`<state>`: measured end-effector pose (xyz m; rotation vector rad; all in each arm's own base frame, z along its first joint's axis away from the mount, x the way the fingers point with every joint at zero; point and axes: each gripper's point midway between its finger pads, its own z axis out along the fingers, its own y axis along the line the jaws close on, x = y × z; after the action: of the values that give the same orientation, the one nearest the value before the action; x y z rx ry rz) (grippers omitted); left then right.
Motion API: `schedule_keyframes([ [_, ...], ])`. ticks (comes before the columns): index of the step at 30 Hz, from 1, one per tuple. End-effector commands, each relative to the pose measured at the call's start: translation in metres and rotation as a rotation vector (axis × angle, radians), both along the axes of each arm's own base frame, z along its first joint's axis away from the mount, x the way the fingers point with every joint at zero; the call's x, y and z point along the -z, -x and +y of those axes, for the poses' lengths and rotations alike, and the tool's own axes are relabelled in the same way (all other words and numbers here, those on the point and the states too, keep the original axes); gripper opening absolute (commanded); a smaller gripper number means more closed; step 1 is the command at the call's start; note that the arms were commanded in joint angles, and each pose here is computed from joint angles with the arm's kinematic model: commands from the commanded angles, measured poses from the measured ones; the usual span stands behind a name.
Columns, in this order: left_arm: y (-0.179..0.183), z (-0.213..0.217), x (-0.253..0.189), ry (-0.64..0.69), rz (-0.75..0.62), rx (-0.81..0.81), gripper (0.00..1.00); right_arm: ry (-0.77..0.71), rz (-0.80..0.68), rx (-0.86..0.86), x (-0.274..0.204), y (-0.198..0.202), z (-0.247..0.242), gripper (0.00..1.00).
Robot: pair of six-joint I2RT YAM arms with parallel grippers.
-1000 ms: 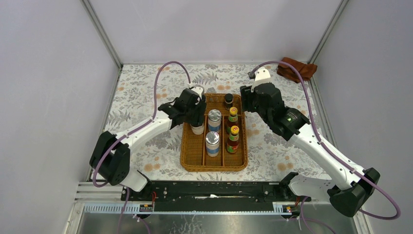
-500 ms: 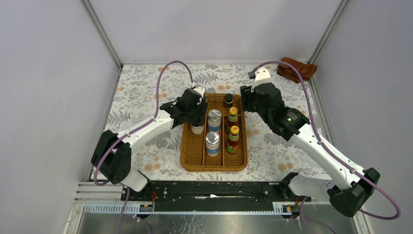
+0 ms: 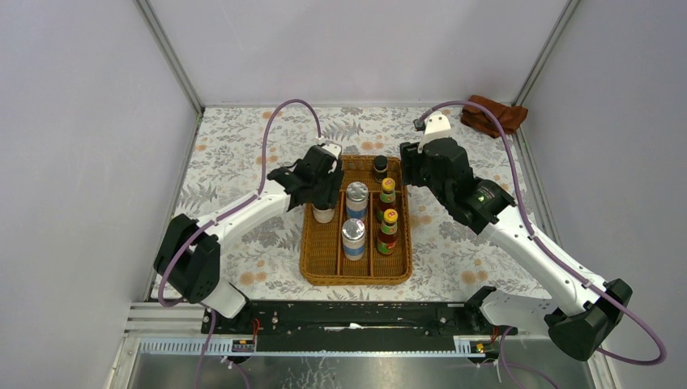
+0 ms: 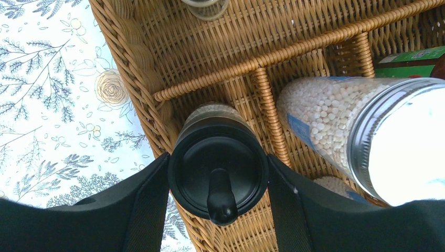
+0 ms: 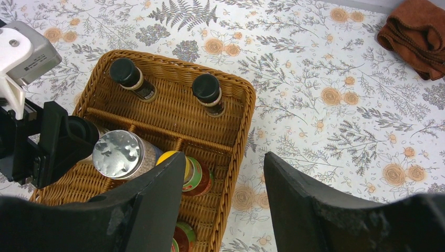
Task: Organize the condiment bottles
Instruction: Place the bottle in the storage box.
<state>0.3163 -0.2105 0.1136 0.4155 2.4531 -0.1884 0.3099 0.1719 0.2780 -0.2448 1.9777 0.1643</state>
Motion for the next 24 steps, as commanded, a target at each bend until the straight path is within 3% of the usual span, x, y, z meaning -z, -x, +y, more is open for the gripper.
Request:
schedule_keyframes([
  [1, -0.006, -0.006, -0.008, 0.0, -0.029, 0.016, 0.0, -0.032, -0.04, 0.029, -0.013, -0.003, -0.005, 0.64],
  [23, -0.003, -0.015, -0.001, 0.025, 0.004, 0.029, 0.0, -0.023, -0.037, 0.031, -0.009, 0.0, -0.008, 0.64],
  [24, -0.003, -0.015, 0.0, 0.023, 0.005, 0.026, 0.05, -0.023, -0.037, 0.03, -0.009, 0.0, -0.008, 0.64],
])
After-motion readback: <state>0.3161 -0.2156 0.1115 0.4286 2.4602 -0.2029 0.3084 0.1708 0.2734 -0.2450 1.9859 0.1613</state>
